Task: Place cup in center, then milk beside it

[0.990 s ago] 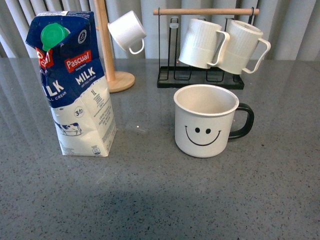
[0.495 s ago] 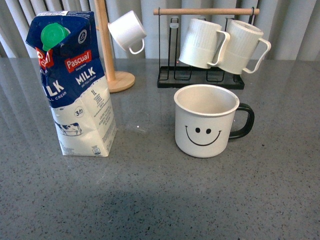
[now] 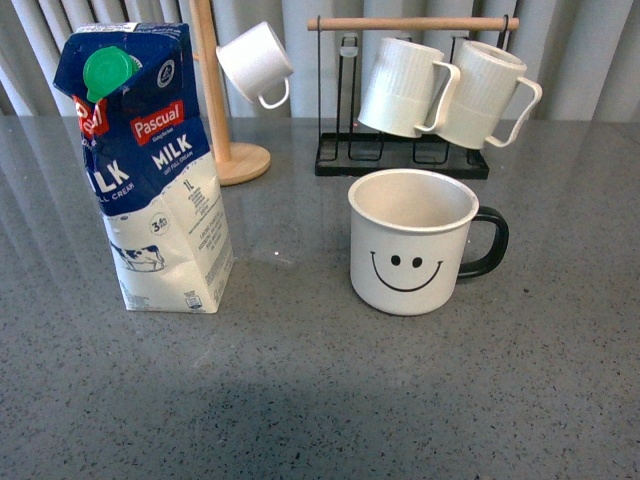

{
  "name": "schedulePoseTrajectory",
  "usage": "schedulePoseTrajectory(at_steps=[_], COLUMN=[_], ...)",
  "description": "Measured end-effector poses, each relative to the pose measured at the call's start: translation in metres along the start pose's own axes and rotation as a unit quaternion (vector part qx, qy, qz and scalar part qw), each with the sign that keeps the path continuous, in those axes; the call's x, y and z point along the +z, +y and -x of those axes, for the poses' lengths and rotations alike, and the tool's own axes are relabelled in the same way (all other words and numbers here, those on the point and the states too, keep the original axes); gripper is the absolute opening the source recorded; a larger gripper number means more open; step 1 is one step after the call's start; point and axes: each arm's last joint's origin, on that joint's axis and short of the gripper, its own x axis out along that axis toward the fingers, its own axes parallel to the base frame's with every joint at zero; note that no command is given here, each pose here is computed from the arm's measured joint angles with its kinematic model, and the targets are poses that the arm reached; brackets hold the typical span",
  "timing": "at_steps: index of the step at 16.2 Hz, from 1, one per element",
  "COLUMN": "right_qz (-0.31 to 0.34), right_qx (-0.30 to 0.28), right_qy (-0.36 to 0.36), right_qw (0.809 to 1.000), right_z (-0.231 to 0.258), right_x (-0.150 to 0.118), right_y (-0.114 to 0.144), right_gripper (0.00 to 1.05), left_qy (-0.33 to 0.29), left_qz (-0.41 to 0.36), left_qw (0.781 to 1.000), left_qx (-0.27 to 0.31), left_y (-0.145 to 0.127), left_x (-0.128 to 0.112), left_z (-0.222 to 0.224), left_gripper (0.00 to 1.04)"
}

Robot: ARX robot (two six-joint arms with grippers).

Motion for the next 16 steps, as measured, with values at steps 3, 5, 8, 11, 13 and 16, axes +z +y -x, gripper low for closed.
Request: schedulePoseTrajectory(at_steps=[3, 5, 8, 11, 13, 16], right_qz=[0.0, 0.0, 0.0, 0.0, 0.0, 0.0], right_qx=[0.0, 0.0, 0.0, 0.0, 0.0, 0.0], right_qy=[0.0, 0.0, 0.0, 0.0, 0.0, 0.0], right_qw=[1.0, 1.0, 1.0, 1.0, 1.0, 1.0], right_z=[0.0, 0.0, 0.0, 0.0, 0.0, 0.0], right_x=[0.0, 0.0, 0.0, 0.0, 0.0, 0.0], right_y=[0.0, 0.0, 0.0, 0.0, 0.0, 0.0], right_gripper=[0.95, 0.97, 0.98, 0.98, 0.98, 0.98], left_qy=[0.0, 0.0, 0.0, 0.067, 0.117, 0.079], left_qz=[0.0, 0.0, 0.0, 0.01, 0.019, 0.032], left_qw=[1.0, 1.0, 1.0, 0.998, 0.992, 0.995], left_qx=[0.0, 0.0, 0.0, -0.009, -0.037, -0.055], left_y=[0.0, 0.0, 0.0, -0.001, -0.008, -0.012], left_x=[0.0, 0.0, 0.0, -0.003, -0.001, 0.017], left_z=[0.0, 0.0, 0.0, 0.0, -0.006, -0.018], left_gripper=[0.98, 0.98, 0.98, 0.98, 0.98, 0.98])
